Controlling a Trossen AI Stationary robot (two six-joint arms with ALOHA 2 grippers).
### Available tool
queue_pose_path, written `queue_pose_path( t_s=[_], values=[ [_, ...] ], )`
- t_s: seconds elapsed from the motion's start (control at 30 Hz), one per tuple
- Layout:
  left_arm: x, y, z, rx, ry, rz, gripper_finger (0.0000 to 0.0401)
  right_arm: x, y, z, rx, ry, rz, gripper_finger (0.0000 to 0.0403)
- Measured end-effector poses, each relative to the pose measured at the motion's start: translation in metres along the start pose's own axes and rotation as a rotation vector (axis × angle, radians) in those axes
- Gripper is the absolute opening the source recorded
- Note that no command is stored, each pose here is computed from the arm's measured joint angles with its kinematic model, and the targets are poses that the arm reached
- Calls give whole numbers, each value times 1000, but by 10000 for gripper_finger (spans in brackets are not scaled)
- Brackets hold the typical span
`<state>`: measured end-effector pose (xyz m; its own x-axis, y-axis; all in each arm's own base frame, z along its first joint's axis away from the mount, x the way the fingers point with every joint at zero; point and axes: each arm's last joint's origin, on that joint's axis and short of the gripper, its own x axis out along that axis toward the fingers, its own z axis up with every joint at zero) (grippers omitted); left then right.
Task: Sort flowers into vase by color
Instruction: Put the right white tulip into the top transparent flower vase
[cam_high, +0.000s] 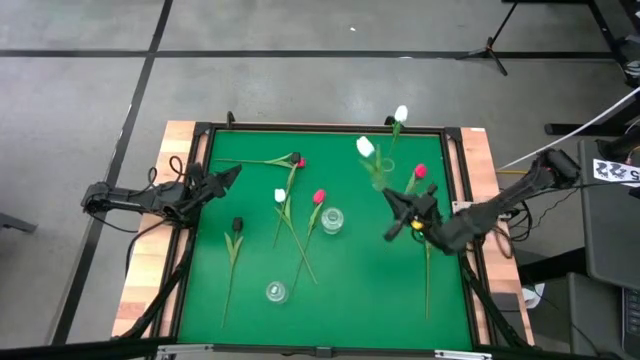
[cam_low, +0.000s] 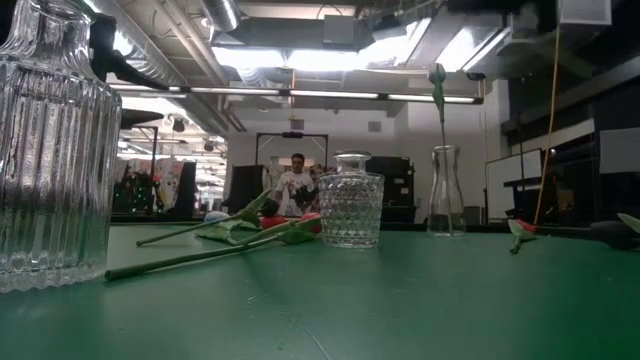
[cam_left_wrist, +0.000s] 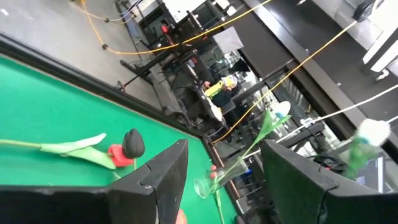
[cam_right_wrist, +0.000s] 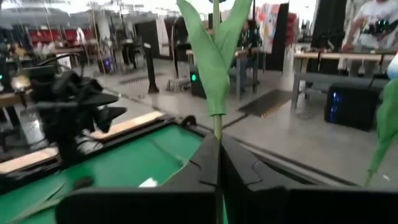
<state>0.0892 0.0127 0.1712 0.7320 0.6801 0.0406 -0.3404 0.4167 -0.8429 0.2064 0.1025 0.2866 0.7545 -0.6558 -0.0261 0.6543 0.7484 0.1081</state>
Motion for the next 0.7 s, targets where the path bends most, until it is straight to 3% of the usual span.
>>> queue_pose_path(
  t_s=[0.13,0.33,0.53,0.7],
  values=[
    [0,0,0,-6,0,0,200,-24,12,17,-21,64,49,0],
    [0,0,0,-5,0,1,200,-51,29,22,-162,111,146,0],
    [0,0,0,-8,0,1,200,-51,29,17,-155,3,-4,0],
    [0,0,0,-5,1,0,200,-13,31,4,-219,3,-159,0]
  ],
)
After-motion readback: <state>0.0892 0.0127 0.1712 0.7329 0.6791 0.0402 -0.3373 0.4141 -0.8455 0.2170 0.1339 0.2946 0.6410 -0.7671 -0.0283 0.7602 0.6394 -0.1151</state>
